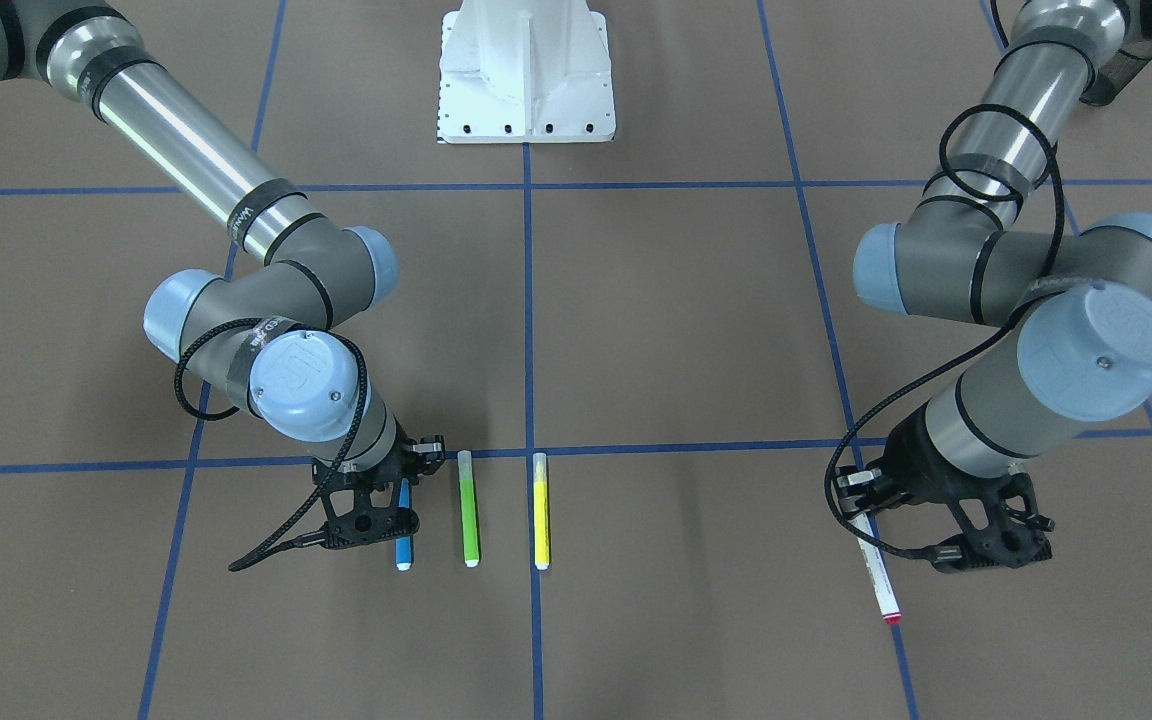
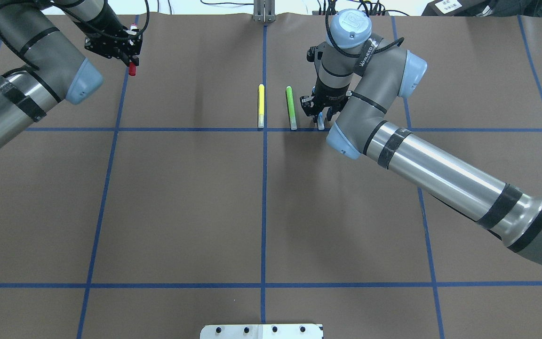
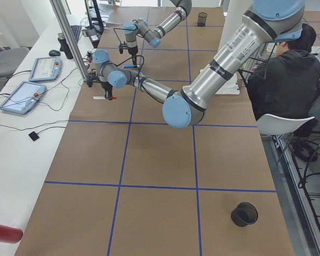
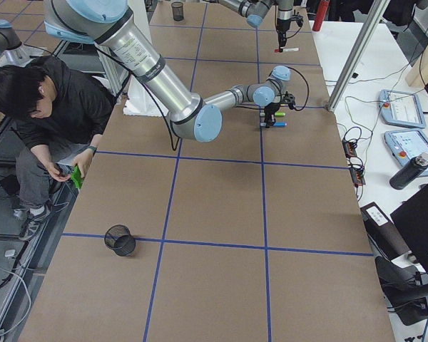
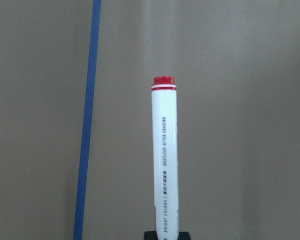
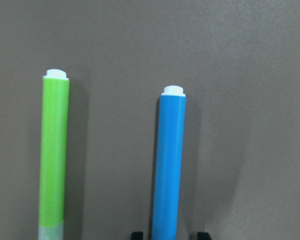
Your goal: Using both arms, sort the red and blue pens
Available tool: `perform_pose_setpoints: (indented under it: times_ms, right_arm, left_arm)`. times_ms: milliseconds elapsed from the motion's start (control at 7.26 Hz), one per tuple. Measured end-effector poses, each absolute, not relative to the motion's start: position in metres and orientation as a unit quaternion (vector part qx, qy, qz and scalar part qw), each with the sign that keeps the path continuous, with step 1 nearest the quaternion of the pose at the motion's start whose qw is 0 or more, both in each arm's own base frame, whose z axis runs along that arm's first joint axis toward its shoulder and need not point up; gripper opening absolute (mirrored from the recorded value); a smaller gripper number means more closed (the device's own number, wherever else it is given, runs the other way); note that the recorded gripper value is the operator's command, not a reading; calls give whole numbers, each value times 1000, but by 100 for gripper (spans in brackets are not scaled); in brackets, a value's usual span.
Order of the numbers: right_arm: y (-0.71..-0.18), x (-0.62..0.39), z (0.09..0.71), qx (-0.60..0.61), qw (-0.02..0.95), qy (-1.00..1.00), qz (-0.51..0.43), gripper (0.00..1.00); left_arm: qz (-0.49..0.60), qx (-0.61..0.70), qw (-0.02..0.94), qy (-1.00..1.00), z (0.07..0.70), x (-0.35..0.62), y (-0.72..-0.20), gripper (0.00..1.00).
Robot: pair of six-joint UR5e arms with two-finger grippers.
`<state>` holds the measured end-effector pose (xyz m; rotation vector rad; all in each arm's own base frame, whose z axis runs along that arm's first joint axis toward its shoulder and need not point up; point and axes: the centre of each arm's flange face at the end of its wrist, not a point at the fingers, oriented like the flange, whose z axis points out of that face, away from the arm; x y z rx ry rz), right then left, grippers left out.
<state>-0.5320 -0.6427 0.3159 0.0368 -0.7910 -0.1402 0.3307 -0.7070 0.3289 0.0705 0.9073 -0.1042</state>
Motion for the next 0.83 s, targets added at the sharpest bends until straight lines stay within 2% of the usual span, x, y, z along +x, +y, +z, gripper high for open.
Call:
perform_pose_setpoints:
  times_ms: [138,276,827]
  right_arm:
    - [-643,-532,314,18,920,-385,-67,5]
    - [-643,-533,314,16,920,-386,-63,0]
    - [-652,-520,287,18,920,-390,-45,0]
  left_arm:
    - [-51,34,897,439,328,329,-707,0]
    - [-52,34,896,439,328,328,-708,0]
    - [-51,29,896,441,319,325,-704,0]
